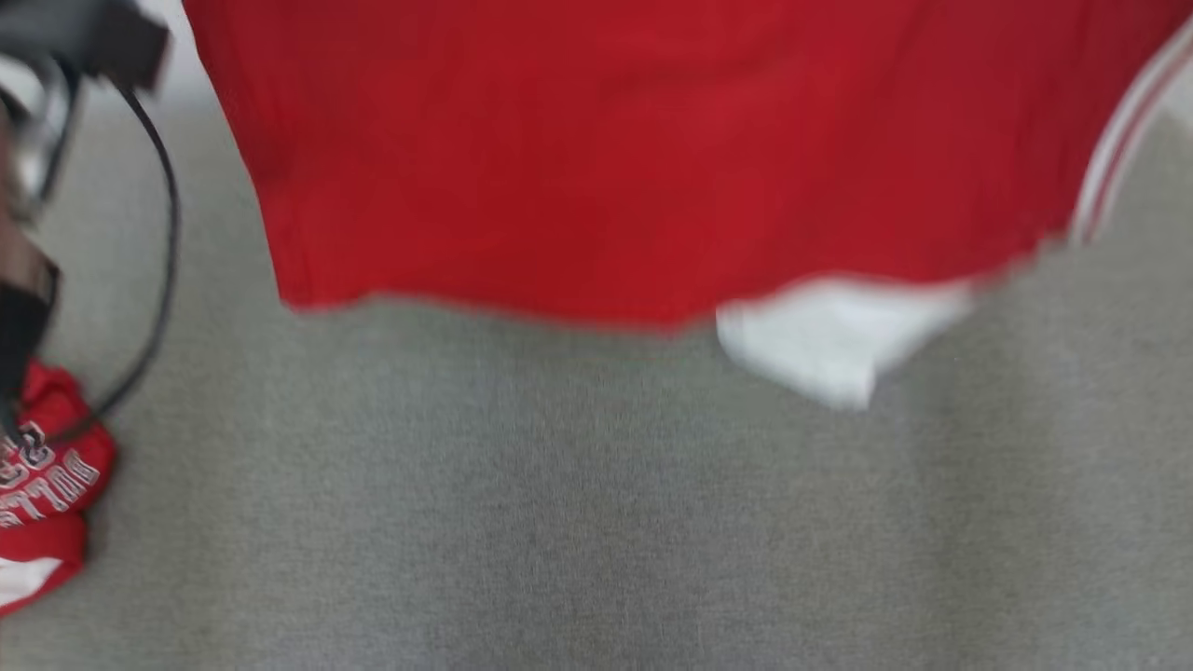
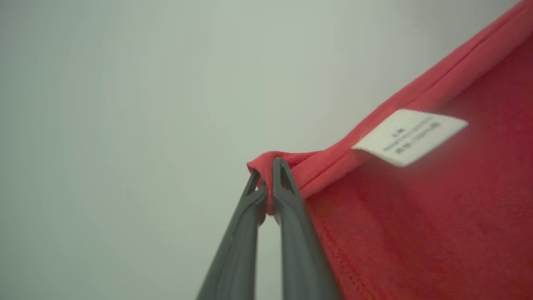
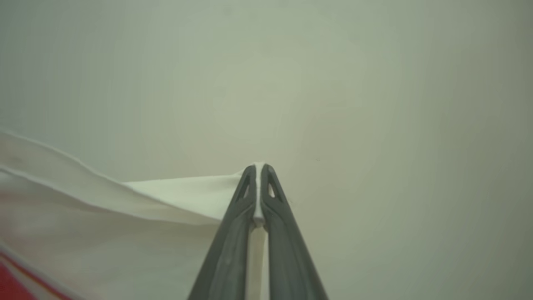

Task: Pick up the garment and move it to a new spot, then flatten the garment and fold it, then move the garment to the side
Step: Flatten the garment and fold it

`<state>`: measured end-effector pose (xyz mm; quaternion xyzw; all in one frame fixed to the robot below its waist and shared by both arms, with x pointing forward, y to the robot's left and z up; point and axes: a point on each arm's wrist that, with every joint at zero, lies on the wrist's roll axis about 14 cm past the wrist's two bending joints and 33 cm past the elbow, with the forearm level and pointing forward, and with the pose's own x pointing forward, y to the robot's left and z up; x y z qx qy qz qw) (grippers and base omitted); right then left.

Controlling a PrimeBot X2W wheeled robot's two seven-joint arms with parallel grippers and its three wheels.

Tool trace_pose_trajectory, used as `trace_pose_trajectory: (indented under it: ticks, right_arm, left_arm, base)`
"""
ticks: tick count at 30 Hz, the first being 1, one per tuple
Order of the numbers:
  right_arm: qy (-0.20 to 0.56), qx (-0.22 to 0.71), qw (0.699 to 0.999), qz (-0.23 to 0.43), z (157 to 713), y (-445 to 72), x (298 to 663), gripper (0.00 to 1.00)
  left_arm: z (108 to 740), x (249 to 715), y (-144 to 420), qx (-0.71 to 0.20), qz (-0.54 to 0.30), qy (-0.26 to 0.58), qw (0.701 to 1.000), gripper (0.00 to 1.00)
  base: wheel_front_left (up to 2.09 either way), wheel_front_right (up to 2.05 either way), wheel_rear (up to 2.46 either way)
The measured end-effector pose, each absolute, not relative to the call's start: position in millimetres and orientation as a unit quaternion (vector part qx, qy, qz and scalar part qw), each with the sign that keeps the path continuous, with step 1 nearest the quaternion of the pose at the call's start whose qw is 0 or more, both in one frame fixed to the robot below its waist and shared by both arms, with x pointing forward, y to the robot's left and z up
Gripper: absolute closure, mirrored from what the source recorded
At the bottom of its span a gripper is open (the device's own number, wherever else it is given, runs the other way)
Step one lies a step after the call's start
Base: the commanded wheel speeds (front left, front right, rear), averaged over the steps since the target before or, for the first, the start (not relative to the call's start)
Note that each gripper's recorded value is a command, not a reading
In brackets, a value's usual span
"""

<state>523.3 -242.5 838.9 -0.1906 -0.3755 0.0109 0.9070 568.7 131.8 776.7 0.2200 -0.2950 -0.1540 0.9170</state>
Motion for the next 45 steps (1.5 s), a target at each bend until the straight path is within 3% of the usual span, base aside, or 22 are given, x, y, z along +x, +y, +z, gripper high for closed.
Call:
trace_pose_trajectory:
  ticks: [17,21,27,35,45]
  right_arm:
    - [-0.351,-0.211,0.911,-0.048,806.3,-262.1,645.0,1.00]
    - [-0.319,-0.217,0.921,-0.050,765.7,-265.8,670.7,1.00]
    - [-0.226,-0.216,0.949,-0.045,663.6,-281.2,691.4,1.00]
    - [-0.144,-0.169,0.975,-0.018,575.6,-277.1,655.9,1.00]
    - [-0.005,-0.084,0.996,-0.022,479.5,-277.5,540.5,1.00]
  left_arm:
    - [742.7,692.8,141.6,0.268,-0.113,-0.290,0.912,1.00]
    - [708.9,715.2,147.6,0.262,-0.102,-0.271,0.920,1.00]
    - [605.6,728.0,156.1,0.221,-0.108,-0.184,0.952,1.00]
    - [502.8,677.4,165.4,0.128,-0.097,-0.074,0.984,1.00]
    - [426.2,556.3,165.1,0.033,-0.082,0.056,0.995,1.00]
  base:
    - [0.00,0.00,0.00]
    - [0.00,0.00,0.00]
    - [0.00,0.00,0.00]
    - [0.00,0.00,0.00]
    - [0.00,0.00,0.00]
